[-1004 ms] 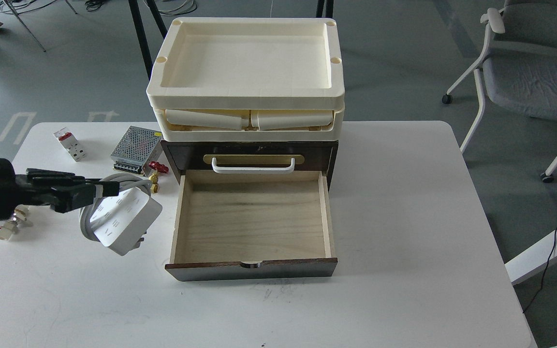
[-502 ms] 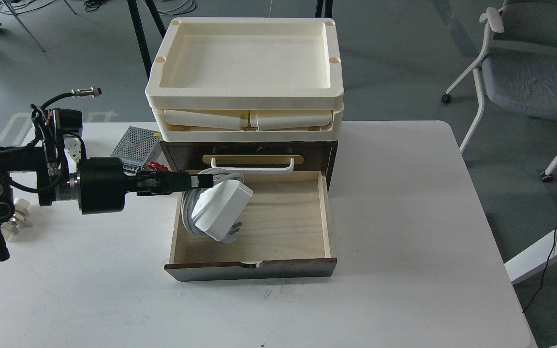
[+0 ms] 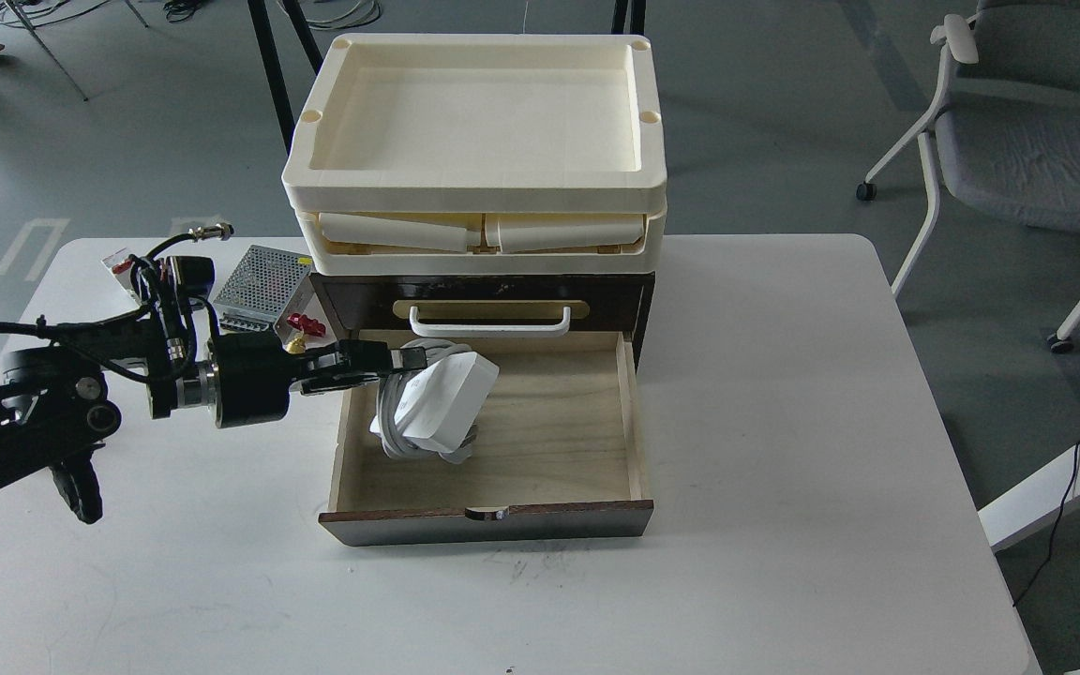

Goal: Put charging cable into cabinet
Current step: 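Lower the power strip into the open drawer and release it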

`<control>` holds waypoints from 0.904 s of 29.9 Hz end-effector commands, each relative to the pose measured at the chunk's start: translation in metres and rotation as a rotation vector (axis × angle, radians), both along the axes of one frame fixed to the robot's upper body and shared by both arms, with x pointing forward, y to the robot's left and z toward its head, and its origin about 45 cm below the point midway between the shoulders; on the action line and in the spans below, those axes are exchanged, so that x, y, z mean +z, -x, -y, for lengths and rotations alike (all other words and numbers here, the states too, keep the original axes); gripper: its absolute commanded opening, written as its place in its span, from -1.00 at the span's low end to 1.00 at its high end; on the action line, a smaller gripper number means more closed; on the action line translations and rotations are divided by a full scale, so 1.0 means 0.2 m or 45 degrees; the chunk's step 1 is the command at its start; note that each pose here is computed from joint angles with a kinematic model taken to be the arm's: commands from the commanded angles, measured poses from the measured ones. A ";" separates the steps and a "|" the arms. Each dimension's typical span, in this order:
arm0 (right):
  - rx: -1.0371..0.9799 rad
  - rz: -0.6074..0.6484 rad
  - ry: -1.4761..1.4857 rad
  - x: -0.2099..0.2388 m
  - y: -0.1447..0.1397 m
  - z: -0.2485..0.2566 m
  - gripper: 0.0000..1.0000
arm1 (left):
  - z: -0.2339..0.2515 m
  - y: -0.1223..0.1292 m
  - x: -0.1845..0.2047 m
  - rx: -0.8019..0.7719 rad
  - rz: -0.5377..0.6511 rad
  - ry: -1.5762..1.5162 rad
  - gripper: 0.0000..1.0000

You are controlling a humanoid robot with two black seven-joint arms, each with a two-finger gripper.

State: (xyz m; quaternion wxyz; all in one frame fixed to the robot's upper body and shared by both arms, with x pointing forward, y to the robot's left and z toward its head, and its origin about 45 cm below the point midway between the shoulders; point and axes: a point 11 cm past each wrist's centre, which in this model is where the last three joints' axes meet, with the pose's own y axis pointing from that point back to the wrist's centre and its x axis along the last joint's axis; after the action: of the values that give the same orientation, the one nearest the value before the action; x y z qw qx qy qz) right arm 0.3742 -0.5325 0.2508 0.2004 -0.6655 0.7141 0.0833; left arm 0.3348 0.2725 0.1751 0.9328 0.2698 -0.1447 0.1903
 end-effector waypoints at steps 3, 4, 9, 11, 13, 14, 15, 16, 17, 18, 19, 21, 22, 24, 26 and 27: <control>-0.002 -0.005 0.000 -0.01 0.01 0.00 1.00 | -0.01 0.01 -0.12 0.126 -0.003 0.033 -1.00; -0.004 -0.007 -0.001 -0.01 0.01 0.01 1.00 | -0.01 0.01 -0.14 0.154 -0.008 0.050 -1.00; -0.010 0.002 -0.024 -0.01 0.01 0.00 1.00 | 0.01 0.06 -0.22 0.242 -0.029 0.099 -0.96; -0.008 0.000 -0.026 -0.02 0.01 0.00 1.00 | 0.04 0.07 -0.25 0.254 -0.019 0.113 -0.94; -0.010 0.001 -0.027 -0.02 0.01 0.00 1.00 | 0.07 0.09 -0.28 0.256 -0.034 0.124 -0.93; -0.010 0.001 -0.027 -0.02 0.01 0.00 1.00 | 0.07 0.11 -0.30 0.256 -0.047 0.128 -0.92; -0.010 0.001 -0.027 -0.02 0.01 0.00 1.00 | 0.09 0.13 -0.32 0.254 -0.060 0.136 -0.91; -0.011 0.001 -0.026 -0.01 0.01 0.00 1.00 | 0.11 0.14 -0.33 0.251 -0.068 0.147 -0.91; -0.012 -0.001 -0.026 -0.02 0.01 0.00 1.00 | 0.15 0.14 -0.34 0.242 -0.076 0.162 -0.90; -0.012 -0.001 -0.026 -0.02 0.01 0.00 1.00 | 0.18 0.15 -0.35 0.233 -0.083 0.176 -0.88; -0.013 -0.007 -0.026 -0.03 0.02 0.01 1.00 | 0.21 0.16 -0.36 0.225 -0.095 0.189 -0.87; -0.015 -0.012 -0.025 -0.04 0.02 0.01 1.00 | 0.25 0.19 -0.38 0.216 -0.118 0.210 -0.83; -0.015 -0.014 -0.025 -0.04 0.02 0.01 1.00 | 0.28 0.20 -0.39 0.209 -0.124 0.222 -0.79; -0.018 -0.020 -0.024 -0.04 0.03 0.01 1.00 | 0.33 0.21 -0.40 0.195 -0.136 0.247 -0.69; -0.021 -0.029 -0.024 -0.06 0.04 0.02 1.00 | 0.36 0.21 -0.40 0.189 -0.140 0.260 -0.55; -0.022 -0.033 -0.024 -0.06 0.05 0.02 1.00 | 0.37 0.22 -0.40 0.184 -0.143 0.269 -0.40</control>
State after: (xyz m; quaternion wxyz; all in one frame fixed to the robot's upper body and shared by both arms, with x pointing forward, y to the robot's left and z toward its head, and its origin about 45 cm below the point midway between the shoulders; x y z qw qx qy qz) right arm 0.3675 -0.5354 0.2412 0.2013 -0.6577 0.7198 0.0942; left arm 0.2929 0.2064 0.0960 0.9434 0.1989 -0.0552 0.2595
